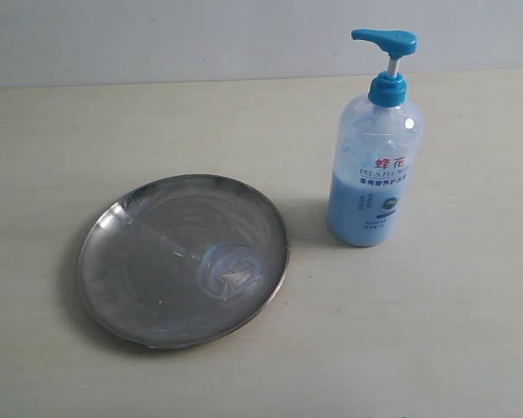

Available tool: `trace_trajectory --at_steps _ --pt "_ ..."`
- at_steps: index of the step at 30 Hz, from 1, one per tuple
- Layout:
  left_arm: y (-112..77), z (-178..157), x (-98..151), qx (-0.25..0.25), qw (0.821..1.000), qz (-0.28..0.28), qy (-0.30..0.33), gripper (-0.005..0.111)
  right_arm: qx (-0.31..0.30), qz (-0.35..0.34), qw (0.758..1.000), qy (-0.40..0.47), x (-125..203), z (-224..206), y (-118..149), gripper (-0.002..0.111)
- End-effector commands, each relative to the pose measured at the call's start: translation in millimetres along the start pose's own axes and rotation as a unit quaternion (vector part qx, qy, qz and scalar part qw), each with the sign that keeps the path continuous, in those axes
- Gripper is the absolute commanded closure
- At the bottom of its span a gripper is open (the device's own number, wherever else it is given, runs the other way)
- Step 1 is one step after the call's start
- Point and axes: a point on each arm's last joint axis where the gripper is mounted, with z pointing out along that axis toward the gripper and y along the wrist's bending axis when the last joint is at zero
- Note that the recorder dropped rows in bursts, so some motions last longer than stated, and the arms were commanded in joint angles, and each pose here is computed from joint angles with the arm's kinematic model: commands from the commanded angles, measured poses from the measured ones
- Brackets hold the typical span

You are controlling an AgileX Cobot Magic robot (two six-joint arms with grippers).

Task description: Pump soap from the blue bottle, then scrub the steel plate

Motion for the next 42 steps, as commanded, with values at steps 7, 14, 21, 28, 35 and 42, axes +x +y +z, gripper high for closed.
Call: trace_trajectory --at_steps 7,14,21,28,35,42 --pt "0.3 -0.1 -0.2 -0.002 1.0 0.003 -0.007 0.107 0.004 -0.021 1.0 0.009 3.0 -0.1 -0.7 0.108" --pt "0.3 -0.1 -0.2 -0.002 1.0 0.003 -0.007 0.107 0.004 -0.021 1.0 0.009 3.0 -0.1 -0.7 0.108" --pt "-0.2 -0.1 -0.2 0.003 1.0 0.015 -0.007 0.107 0.004 -0.02 1.0 0.01 3.2 -0.1 -0.7 0.108" --pt "-0.2 -0.1 -0.2 0.003 1.0 0.015 -0.007 0.107 0.004 -0.018 1.0 0.01 3.2 -0.1 -0.7 0.108" --pt "-0.2 -0.1 -0.2 0.003 1.0 0.014 -0.007 0.107 0.004 -0.018 1.0 0.01 3.2 -0.1 -0.7 0.108" --pt "-0.2 -0.1 -0.2 0.003 1.0 0.014 -0.007 0.107 0.004 -0.018 1.0 0.01 3.2 -0.1 -0.7 0.108"
